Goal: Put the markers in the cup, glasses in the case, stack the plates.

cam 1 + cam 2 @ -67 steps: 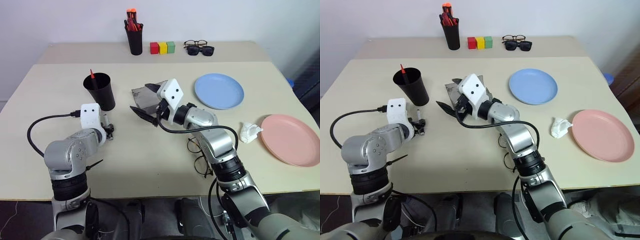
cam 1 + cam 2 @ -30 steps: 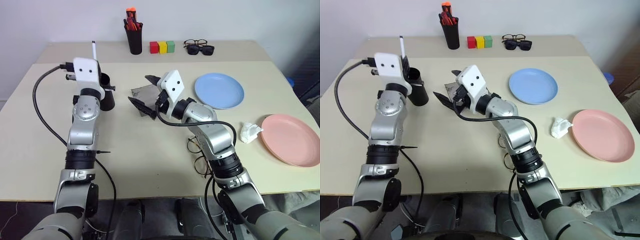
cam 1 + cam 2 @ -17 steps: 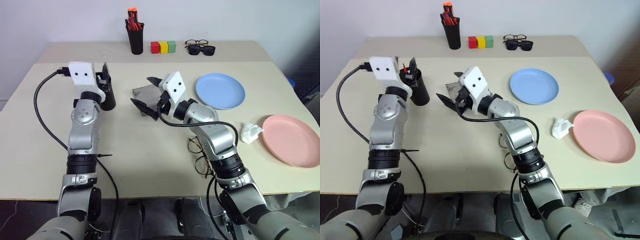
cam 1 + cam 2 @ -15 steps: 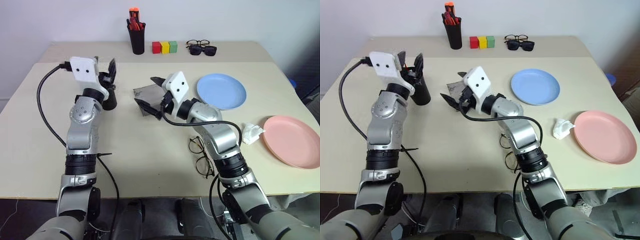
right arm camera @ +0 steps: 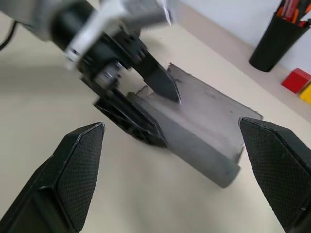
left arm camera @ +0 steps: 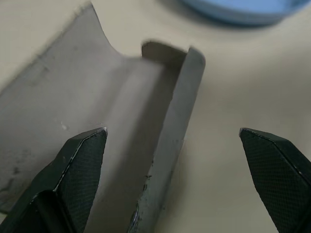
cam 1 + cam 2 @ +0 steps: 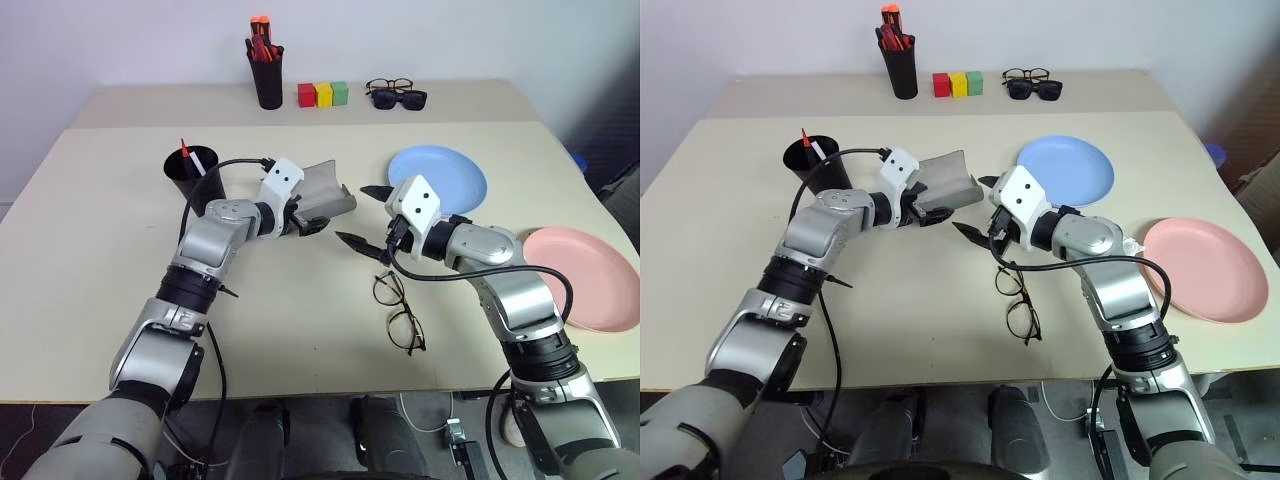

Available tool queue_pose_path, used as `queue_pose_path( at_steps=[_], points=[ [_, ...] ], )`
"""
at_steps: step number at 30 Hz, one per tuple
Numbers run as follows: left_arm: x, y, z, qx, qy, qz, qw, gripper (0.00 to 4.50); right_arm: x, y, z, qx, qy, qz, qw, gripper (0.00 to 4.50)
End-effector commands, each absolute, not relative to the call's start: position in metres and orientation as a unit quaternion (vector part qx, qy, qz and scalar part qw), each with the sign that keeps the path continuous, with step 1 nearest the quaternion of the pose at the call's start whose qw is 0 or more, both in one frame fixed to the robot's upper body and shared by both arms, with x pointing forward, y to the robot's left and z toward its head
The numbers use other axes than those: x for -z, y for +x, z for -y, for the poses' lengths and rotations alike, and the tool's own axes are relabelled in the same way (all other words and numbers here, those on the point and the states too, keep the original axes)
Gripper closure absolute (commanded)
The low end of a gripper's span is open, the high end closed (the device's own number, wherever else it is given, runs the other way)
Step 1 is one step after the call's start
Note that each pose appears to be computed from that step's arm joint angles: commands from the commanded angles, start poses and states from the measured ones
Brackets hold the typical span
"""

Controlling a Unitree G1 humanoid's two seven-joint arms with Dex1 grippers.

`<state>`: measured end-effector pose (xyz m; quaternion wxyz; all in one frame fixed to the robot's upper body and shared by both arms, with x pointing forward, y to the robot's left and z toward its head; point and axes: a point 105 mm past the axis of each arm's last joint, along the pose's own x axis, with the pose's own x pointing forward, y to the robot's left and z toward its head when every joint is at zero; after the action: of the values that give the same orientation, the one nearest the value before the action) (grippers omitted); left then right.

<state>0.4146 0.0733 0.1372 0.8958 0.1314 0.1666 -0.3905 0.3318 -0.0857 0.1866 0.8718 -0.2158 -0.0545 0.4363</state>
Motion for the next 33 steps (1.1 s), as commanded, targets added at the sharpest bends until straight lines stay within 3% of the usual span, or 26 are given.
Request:
queue_pose_path(
  at_steps=[1,8,11,14,17,20,23,27,33],
  points=[
    [-0.143,0.420,-0.069,0.405,0.137,-0.160,0.890,0.91,-0.199,0.324,0.087,-0.423,-0.222,0.079,0.875,0.00],
    [-0.142,0.419,-0.070,0.427,0.149,-0.152,0.879,4.48,-0.197,0.321,0.093,-0.407,-0.225,0.073,0.882,0.00],
    [-0.150,0.406,-0.064,0.481,0.179,-0.104,0.852,4.48,-0.197,0.322,0.097,-0.400,-0.226,0.068,0.886,0.00],
    [-0.155,0.367,-0.069,0.581,0.263,-0.041,0.769,4.48,-0.186,0.322,0.114,-0.391,-0.197,0.000,0.899,0.00],
    [-0.141,0.347,-0.086,0.608,0.305,-0.079,0.728,4.48,-0.173,0.312,0.131,-0.390,-0.183,-0.065,0.900,0.00],
    [-0.141,0.331,-0.091,0.638,0.274,-0.100,0.713,4.48,-0.162,0.301,0.148,-0.382,-0.156,-0.123,0.903,0.00],
    [-0.142,0.323,-0.092,0.650,0.257,-0.101,0.708,3.61,-0.154,0.290,0.163,-0.370,-0.125,-0.168,0.905,0.00],
    [-0.144,0.331,-0.094,0.614,0.265,-0.078,0.739,1.63,-0.146,0.280,0.173,-0.357,-0.094,-0.205,0.906,0.00],
    [-0.145,0.319,-0.108,0.593,0.243,-0.071,0.764,1.63,-0.124,0.262,0.174,-0.354,-0.072,-0.250,0.898,0.00]
  ],
)
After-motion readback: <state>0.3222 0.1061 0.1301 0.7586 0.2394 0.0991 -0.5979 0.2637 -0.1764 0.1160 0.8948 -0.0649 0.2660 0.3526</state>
